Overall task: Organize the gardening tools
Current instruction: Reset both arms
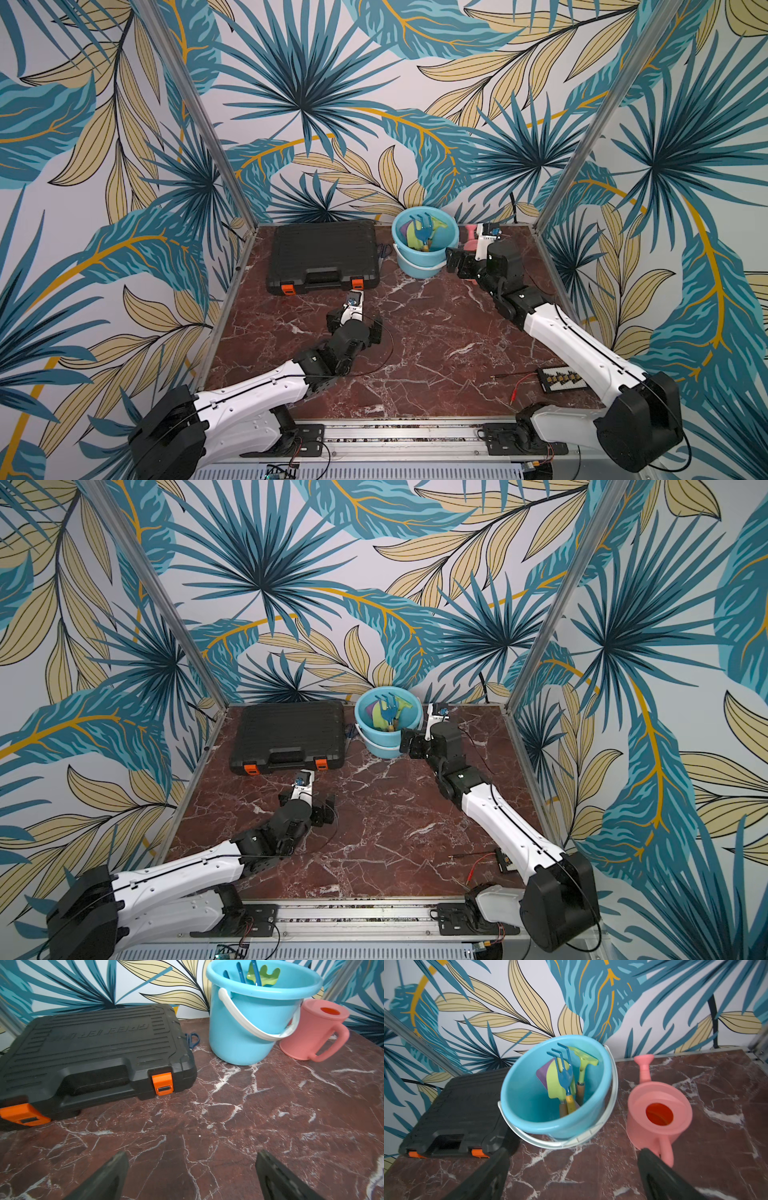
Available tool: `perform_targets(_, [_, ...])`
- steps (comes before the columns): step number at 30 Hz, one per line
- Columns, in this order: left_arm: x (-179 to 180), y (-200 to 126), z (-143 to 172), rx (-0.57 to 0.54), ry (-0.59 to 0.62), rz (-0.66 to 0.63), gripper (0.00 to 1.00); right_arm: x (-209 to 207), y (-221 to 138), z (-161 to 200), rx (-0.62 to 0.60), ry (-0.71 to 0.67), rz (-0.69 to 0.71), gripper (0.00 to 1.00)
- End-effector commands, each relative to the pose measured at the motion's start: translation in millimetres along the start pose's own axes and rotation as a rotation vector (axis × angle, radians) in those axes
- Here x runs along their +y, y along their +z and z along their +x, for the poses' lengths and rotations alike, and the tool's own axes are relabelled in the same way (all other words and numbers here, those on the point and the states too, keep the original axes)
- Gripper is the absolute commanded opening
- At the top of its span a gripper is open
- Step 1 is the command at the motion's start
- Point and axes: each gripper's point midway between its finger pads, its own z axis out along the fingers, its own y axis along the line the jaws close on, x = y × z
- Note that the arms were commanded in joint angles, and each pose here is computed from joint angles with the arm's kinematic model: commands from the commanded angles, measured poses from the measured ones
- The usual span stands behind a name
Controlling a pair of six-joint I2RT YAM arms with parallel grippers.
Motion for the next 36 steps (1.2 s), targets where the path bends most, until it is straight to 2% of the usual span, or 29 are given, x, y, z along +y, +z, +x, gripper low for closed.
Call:
perform_targets(1, [21.2, 8.6, -18.4, -0.045, -0.041, -0.144, 1.0, -18.5, 3.3, 12.8, -0.017, -0.066, 0.083, 0.99])
perform_targets(7, [58.2, 33.3, -35.9, -0.038, -0.054, -0.421, 1.0, -71.1, 9.6, 42.0, -0.016, -0.229, 0.345, 1.0])
perform_targets(11, [84.5, 41.0, -43.8, -0.041, -0.053, -0.509, 1.0, -99.4, 0.5, 49.0, -0.075, -0.321, 0.481, 0.99])
perform_targets(14, [117.7, 45.8, -47.1, -0.023, -0.056, -0.573, 1.0, -119.0, 0.8, 54.5, -0.104, -0.351, 0.563, 1.0])
perform_targets(17, [154.7, 44.2, -47.3, -0.012, -0.035, -0.665, 1.0, -135.4, 9.7, 65.5, -0.058, -0.359, 0.593, 1.0])
perform_targets(20, [189.1, 36.5, -47.2, -0.022, -0.084, -0.74, 1.0, -146.5, 15.7, 73.4, -0.052, -0.357, 0.604, 0.99])
perform_targets(24, [215.1, 36.2, -45.0, -0.005, 0.032, -0.799, 1.0, -163.7, 21.6, 91.1, -0.07, -0.303, 0.587, 1.0])
perform_targets(28, [227.4, 60.2, -14.4, 0.056, 0.019, -0.735, 1.0, -165.8, 25.5, 94.3, -0.069, -0.267, 0.505, 1.0])
perform_targets(31, [227.8, 71.4, -15.5, 0.021, 0.041, -0.696, 1.0, -162.3, 24.5, 96.7, -0.08, -0.256, 0.447, 1.0])
perform_targets(36, [215.8, 82.2, -13.8, -0.079, 0.054, -0.518, 1.0, -162.9, 21.1, 99.3, -0.104, -0.231, 0.399, 0.99])
